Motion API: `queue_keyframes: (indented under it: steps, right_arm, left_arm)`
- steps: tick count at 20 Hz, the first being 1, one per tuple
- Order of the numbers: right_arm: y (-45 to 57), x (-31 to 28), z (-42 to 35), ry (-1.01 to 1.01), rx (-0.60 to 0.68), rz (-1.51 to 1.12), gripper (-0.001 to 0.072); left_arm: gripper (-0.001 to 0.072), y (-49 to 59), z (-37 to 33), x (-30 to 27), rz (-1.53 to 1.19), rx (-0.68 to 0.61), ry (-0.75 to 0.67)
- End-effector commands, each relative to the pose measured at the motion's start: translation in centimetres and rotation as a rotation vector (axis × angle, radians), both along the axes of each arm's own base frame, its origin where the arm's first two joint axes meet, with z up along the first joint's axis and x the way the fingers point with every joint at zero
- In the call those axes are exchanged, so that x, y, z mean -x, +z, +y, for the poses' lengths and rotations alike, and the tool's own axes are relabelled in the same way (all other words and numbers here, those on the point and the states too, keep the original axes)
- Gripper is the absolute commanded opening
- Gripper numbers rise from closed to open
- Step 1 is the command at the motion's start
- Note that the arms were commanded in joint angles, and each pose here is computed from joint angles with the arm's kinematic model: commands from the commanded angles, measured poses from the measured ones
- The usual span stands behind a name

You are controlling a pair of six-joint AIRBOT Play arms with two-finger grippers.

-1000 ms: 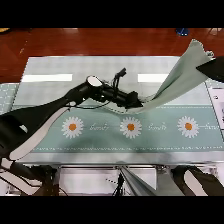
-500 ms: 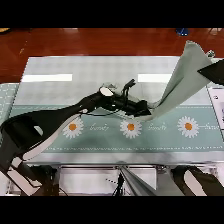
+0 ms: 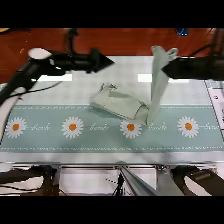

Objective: Fold the shirts.

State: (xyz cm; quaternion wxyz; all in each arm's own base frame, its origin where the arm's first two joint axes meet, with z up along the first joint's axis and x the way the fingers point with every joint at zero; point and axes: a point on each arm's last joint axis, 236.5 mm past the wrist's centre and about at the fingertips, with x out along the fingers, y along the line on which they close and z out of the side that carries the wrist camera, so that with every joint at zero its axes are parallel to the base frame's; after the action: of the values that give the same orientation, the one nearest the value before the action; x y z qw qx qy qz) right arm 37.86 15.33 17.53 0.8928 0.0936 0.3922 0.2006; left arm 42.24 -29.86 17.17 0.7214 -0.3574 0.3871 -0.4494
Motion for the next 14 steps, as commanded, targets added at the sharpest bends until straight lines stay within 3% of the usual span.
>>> queue_keyframes:
  steps: [1,5,7,8,11,14]
  right_arm:
    - [-4.2,-3.8,7.6,0.039,-0.064,-0.007,0.0025]
    - [-12.3,-3.5,17.6,0.095,-0.201,0.151,0.0053]
    - [-15.6,-2.6,21.0,0.098,-0.240,0.212,0.0433]
    - [-16.4,-2.4,21.5,0.097,-0.245,0.228,0.0470]
    - [-15.1,-3.4,19.3,0.076,-0.239,0.218,0.0470]
    - [-11.7,-4.3,10.4,0.048,-0.086,0.179,0.0470]
  left_arm:
    - [0.0027,6.3,7.5,0.5,-0.132,0.000,0.085]
    - [0.0028,9.9,10.8,1.9,-0.214,-0.004,0.131]
    - [0.0027,10.1,10.9,2.5,-0.217,-0.006,0.116]
    - [0.0028,9.9,10.8,2.7,-0.213,-0.013,0.104]
    - [0.0028,8.1,11.4,2.7,-0.210,-0.100,0.101]
    - [0.0028,5.0,13.3,2.6,-0.192,-0.243,0.100]
